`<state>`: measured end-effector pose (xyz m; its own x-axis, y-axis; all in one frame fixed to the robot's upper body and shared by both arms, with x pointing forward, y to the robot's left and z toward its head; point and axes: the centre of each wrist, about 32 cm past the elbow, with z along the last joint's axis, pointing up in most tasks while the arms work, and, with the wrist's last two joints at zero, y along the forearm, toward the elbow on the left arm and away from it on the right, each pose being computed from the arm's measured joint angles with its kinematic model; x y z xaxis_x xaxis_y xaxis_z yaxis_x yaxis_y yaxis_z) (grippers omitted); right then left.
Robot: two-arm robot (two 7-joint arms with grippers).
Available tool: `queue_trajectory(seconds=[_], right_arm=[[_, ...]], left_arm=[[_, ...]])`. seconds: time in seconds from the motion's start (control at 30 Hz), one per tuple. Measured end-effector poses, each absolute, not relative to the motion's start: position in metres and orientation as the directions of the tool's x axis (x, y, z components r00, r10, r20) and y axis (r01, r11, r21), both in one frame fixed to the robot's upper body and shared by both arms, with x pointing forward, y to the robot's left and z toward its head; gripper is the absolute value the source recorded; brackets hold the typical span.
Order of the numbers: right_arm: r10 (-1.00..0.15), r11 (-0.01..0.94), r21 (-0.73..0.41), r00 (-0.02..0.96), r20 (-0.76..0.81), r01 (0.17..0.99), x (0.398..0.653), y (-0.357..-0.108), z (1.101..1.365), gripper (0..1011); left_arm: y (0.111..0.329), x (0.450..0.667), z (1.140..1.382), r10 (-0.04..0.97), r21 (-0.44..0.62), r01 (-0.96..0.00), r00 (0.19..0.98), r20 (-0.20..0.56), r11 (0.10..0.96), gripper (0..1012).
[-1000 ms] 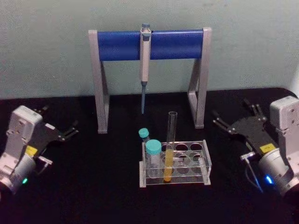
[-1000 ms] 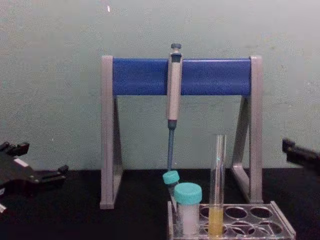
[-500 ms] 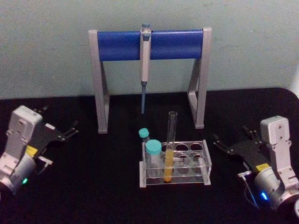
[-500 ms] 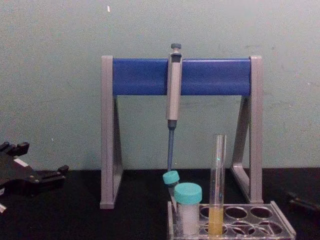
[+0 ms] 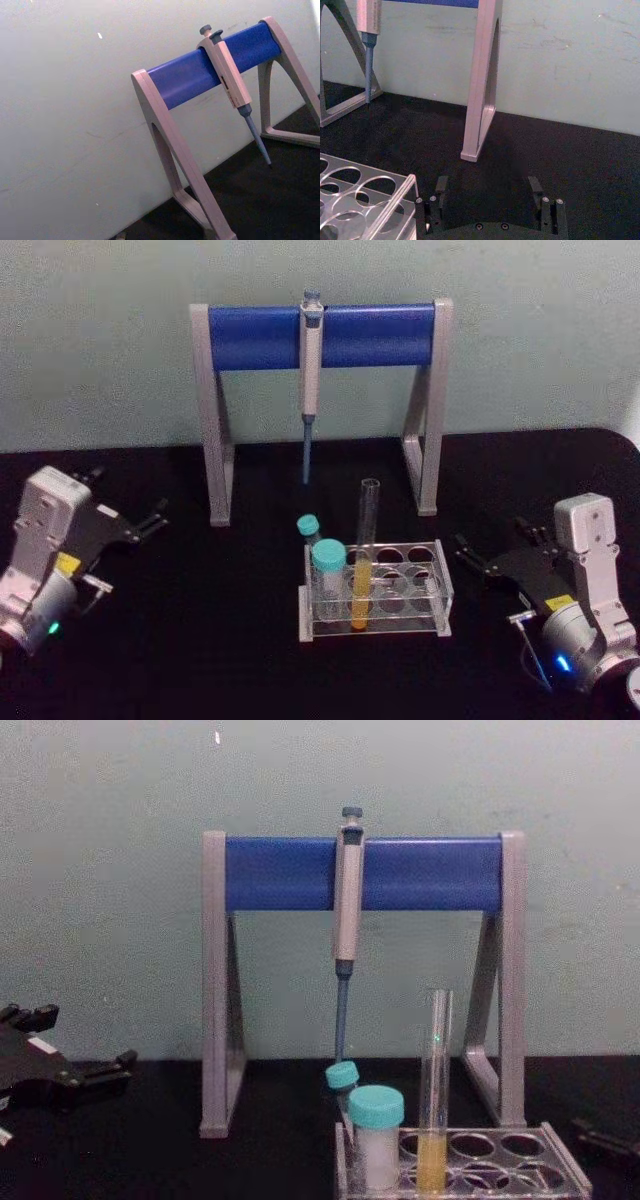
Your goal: Pick up the test tube from the test tube rack, shake it, then place it back into the test tube rack.
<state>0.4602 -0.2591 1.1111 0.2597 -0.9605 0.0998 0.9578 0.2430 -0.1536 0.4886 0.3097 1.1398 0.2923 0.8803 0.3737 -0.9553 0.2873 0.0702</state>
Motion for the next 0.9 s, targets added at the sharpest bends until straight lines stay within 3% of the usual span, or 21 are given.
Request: queue_trajectory(seconds=[0.9], right_arm=[[-0.960, 0.246, -0.148, 0.262, 0.102, 0.958, 0.4599, -0.2588, 1.1123, 1000]], left_arm=[[0.3097, 0.4886, 1.1398, 0.880, 0.070, -0.955, 0.292, 0.374, 0.287, 1001]])
